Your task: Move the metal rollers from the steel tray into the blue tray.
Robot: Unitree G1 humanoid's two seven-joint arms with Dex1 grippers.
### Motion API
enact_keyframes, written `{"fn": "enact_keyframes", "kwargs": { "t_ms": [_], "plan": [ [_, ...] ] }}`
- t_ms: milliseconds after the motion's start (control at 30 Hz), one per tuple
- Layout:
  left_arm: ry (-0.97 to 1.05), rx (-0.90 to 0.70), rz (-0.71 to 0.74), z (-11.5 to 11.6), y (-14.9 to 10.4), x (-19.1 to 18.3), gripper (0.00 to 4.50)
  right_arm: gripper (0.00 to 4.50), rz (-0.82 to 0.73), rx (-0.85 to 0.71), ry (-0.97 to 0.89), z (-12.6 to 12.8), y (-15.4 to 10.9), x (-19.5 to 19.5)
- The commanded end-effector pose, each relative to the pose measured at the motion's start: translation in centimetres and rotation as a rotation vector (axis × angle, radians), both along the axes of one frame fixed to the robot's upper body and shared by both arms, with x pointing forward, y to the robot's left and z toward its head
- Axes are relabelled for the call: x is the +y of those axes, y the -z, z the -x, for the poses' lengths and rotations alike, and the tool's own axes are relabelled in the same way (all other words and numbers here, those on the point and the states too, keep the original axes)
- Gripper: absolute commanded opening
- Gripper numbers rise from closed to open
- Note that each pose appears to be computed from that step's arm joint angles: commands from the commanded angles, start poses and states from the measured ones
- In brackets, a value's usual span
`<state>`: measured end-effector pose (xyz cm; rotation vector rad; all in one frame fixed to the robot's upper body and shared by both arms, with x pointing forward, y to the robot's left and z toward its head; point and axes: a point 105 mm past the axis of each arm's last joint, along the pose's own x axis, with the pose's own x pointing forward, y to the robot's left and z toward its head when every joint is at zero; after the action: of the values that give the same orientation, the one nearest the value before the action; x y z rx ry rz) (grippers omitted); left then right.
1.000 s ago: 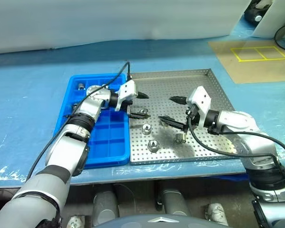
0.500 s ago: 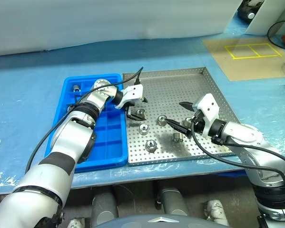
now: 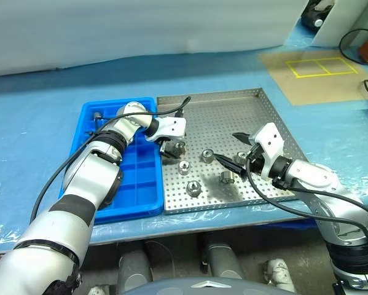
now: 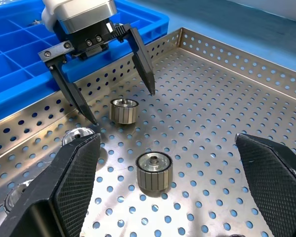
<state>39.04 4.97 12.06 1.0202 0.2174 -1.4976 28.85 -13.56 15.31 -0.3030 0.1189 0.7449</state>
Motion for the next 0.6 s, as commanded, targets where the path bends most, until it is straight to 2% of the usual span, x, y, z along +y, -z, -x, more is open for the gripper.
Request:
{"fn": "enact_keyframes", "kwargs": {
  "t_ms": [33, 167, 600],
  "plan": [
    [-0.001, 0.028, -0.039, 0.2, 0.8, 0.4, 4.09, 4.5, -0.007, -0.048, -0.012, 0.4, -0.9, 0.4],
    [0.001, 0.015, -0.047, 0.2, 1.0, 0.4, 2.99, 4.5, 0.0, -0.051, -0.007, 0.3, -0.8, 0.4],
    [0.031, 0.053, -0.064, 1.0, 2.2, -0.1, 2.99, 4.5, 0.002, -0.059, 0.014, 0.1, -0.6, 0.2]
  ]
}}
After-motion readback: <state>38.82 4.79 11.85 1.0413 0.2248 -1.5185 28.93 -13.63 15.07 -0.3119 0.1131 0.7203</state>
